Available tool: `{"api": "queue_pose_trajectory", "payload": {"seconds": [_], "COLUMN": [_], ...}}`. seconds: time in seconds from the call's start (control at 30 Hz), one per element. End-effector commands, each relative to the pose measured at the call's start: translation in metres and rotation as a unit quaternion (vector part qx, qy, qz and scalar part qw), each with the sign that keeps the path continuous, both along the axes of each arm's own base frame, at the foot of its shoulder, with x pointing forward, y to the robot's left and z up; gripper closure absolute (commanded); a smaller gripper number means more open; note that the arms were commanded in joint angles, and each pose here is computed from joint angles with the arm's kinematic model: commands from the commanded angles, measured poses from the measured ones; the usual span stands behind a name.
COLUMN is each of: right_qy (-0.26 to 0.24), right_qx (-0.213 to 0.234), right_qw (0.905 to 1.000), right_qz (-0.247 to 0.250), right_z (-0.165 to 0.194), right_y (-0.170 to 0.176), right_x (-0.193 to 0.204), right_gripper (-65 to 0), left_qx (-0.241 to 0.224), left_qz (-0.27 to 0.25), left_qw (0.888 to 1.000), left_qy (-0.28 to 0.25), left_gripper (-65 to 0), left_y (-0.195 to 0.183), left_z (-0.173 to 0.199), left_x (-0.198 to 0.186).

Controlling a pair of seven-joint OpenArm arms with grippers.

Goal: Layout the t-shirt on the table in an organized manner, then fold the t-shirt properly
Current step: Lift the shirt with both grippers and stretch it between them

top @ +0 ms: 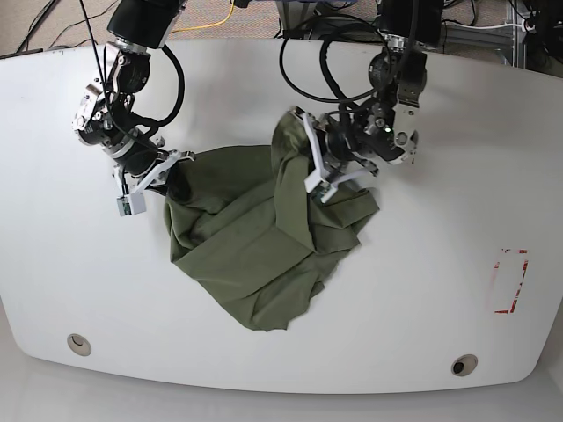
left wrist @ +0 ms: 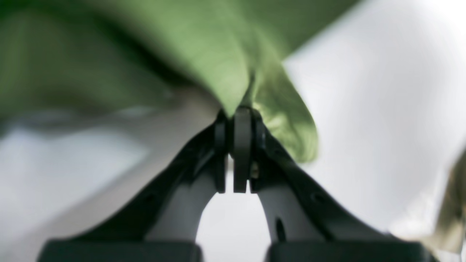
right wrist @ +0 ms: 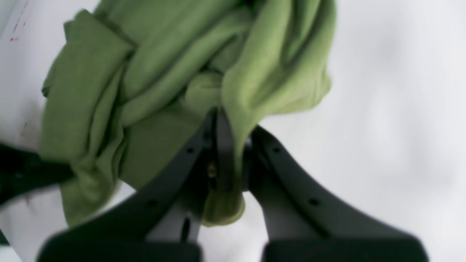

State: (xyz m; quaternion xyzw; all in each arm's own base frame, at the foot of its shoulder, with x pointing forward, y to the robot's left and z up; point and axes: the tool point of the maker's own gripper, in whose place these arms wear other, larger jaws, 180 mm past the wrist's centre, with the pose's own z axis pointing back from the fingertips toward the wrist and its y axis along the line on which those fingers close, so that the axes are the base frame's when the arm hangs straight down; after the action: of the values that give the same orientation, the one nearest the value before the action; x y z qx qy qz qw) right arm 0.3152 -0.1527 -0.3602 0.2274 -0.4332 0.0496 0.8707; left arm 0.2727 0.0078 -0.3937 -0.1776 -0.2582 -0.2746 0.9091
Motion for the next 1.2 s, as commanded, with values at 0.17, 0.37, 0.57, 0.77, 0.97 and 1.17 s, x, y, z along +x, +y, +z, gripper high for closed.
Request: {"api": "queue_pose_trajectory", "payload": {"seconds": [0.17, 0.37, 0.57, 0.77, 0.97, 1.17], "right_qy": [-0.089, -0.135, -0.171, -0.198, -0.217, -0.248], "right_qx": [-0.022, -0.036, -0.063, -0.091, -0.114, -0.131], "right_qw": [0.9951, 0.9893, 0.9824, 0.9748, 0.9679, 0.9576], "right_qz": [0.035, 0.042, 0.043, 0.049, 0.055, 0.066], "right_z": [0.056, 0.087, 0.114, 0.143, 0.171, 0.207], "right_y": [0.021, 0.024, 0.009, -0.005, -0.018, -0.019], "right_x": [0.012, 0.025, 0.045, 0.075, 0.104, 0.129], "right_gripper": [0.0, 0.0, 0.0, 0.0, 0.0, 0.0], "left_qx": [0.024, 0.049, 0.057, 0.068, 0.062, 0.044], "left_qz": [0.010, 0.045, 0.092, 0.137, 0.163, 0.198], "left_qw": [0.992, 0.978, 0.959, 0.929, 0.899, 0.874], "left_qy": [-0.127, -0.197, -0.262, -0.336, -0.402, -0.441], "left_gripper": [0.0, 0.0, 0.0, 0.0, 0.0, 0.0], "left_y": [0.044, 0.089, 0.124, 0.160, 0.174, 0.189], "left_z": [0.066, 0.108, 0.157, 0.223, 0.292, 0.348], "left_x": [0.043, 0.074, 0.106, 0.138, 0.160, 0.173]}}
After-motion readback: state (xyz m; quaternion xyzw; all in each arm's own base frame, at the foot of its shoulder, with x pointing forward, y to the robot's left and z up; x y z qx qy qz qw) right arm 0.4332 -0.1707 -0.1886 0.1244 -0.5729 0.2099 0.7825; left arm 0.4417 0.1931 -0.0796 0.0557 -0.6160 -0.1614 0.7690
